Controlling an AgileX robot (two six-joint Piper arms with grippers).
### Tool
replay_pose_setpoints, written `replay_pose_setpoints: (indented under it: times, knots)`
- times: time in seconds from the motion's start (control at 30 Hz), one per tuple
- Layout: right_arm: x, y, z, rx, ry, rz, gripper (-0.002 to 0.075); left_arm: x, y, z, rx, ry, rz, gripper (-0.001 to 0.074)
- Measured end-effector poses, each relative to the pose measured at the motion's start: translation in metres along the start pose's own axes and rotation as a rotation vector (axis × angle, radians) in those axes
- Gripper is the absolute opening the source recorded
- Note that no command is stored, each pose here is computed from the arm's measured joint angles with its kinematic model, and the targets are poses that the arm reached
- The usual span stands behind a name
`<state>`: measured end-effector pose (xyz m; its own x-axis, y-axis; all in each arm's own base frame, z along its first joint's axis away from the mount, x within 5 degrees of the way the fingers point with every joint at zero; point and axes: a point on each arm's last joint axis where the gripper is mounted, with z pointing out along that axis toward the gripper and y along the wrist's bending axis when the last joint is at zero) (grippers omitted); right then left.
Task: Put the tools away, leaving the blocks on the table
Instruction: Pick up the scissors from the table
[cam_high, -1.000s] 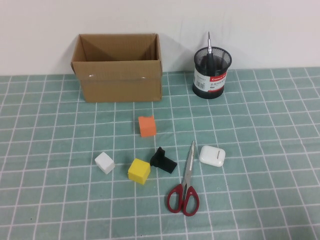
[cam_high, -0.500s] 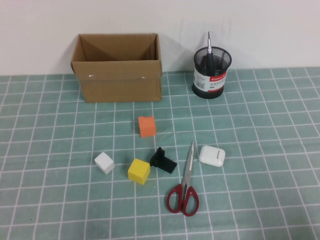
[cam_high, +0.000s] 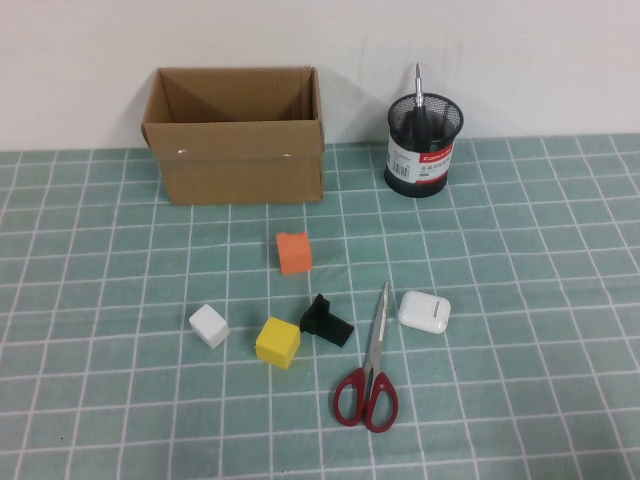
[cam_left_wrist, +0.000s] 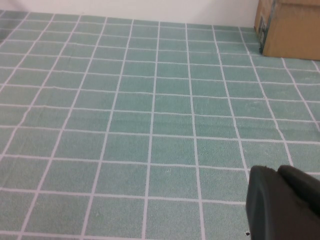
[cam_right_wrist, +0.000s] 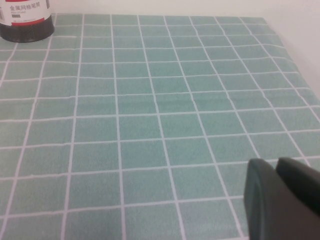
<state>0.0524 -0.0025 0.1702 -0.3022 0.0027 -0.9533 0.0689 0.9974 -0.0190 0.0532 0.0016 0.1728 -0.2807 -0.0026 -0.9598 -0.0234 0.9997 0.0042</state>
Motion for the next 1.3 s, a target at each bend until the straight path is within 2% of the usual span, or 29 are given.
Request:
replay_pose_setpoints:
  times: [0.67,0.97,1.1,1.2,1.3]
  knots:
    - [-0.002,0.0,0.0,-0.004,-0.017,0.019,-0.0007,0.0,0.0,0.0,0.0,0.0,0.0,-0.0003]
    - [-0.026,0.001,-0.004,-0.102,-0.284,0.597,-0.0007,0.0,0.0,0.0,0.0,0.0,0.0,-0.0004]
    - [-0.028,0.001,-0.004,-0.122,-0.303,0.715,-0.0005,0.0,0.0,0.0,0.0,0.0,0.0,-0.0004]
    - [-0.031,0.011,-0.007,-0.205,-0.184,0.731,-0.0002,0.0,0.0,0.0,0.0,0.0,0.0,-0.0004]
    - [-0.051,0.02,-0.01,-0.266,-0.048,0.704,-0.0002,0.0,0.0,0.0,0.0,0.0,0.0,-0.0004]
